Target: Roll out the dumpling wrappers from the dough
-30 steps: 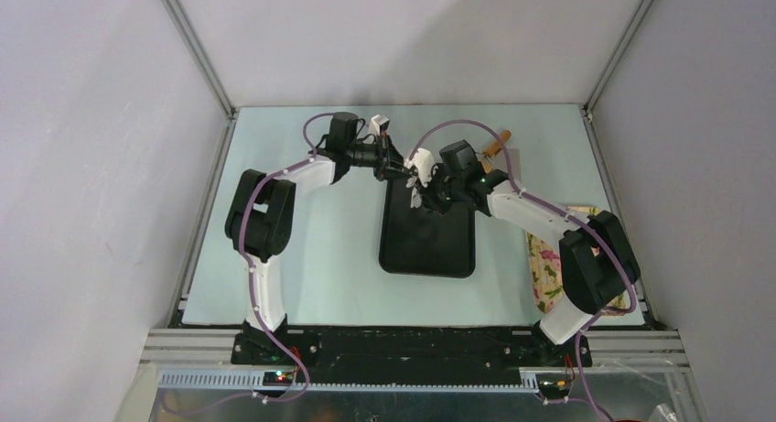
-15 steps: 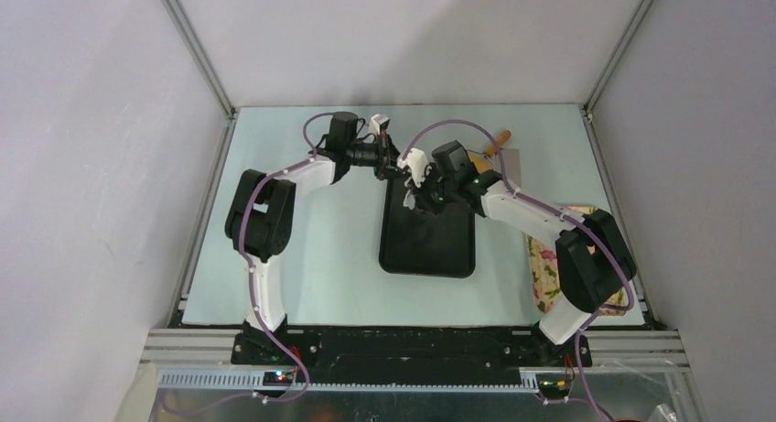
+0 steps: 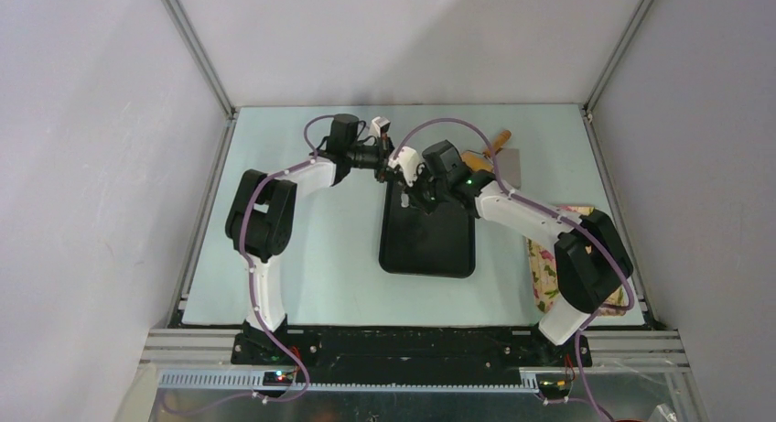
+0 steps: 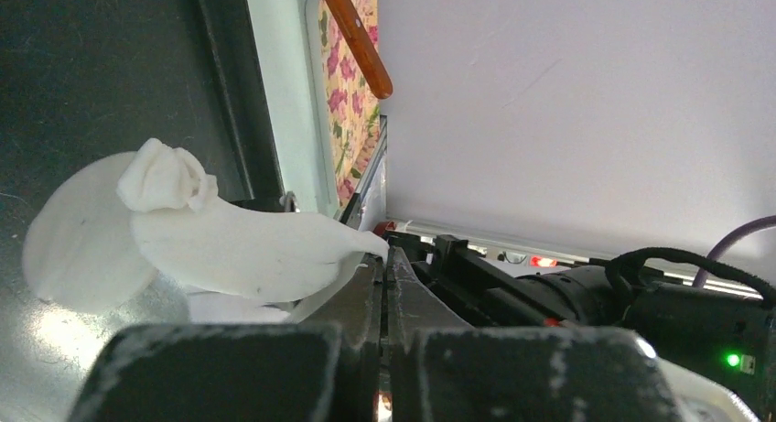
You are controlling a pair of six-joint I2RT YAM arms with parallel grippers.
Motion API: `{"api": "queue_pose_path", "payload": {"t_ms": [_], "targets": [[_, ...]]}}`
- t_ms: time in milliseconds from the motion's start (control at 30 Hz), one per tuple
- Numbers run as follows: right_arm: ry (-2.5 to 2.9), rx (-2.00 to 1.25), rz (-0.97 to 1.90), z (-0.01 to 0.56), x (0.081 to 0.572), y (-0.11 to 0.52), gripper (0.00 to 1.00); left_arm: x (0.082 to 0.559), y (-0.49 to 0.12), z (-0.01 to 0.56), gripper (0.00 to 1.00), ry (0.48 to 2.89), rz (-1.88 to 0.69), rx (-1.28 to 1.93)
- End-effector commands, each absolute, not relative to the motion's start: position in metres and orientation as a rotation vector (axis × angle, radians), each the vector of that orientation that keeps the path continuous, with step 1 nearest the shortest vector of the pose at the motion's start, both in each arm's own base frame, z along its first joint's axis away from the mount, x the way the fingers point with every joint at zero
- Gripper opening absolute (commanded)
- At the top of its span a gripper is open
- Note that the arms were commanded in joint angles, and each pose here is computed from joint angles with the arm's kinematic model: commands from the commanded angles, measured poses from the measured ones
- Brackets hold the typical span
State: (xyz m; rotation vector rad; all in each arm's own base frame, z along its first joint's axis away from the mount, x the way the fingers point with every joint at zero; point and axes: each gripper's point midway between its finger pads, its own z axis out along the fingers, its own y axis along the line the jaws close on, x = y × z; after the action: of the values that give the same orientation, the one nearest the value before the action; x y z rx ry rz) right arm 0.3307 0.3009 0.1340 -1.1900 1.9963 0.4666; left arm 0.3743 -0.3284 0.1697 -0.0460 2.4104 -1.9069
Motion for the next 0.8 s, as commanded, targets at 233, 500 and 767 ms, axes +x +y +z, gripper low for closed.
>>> {"api": "queue_pose_path", "payload": {"t_ms": [233,500,767], "targets": [[2.075,-1.256,0.310,0.102,0.342,0.286,0.00,0.367,-0.332,0.214,0.00,2.302,-1.937,0.073],[2.115,-1.256,0.321,0.114,0.333,0.264,0.00,0.367,-0.329,0.225,0.00,2.274,-1.941,0.084],[2.140,-1.227,0.363,0.124,0.321,0.242,0.00,0.366,-0.328,0.233,0.00,2.253,-1.951,0.103]]}}
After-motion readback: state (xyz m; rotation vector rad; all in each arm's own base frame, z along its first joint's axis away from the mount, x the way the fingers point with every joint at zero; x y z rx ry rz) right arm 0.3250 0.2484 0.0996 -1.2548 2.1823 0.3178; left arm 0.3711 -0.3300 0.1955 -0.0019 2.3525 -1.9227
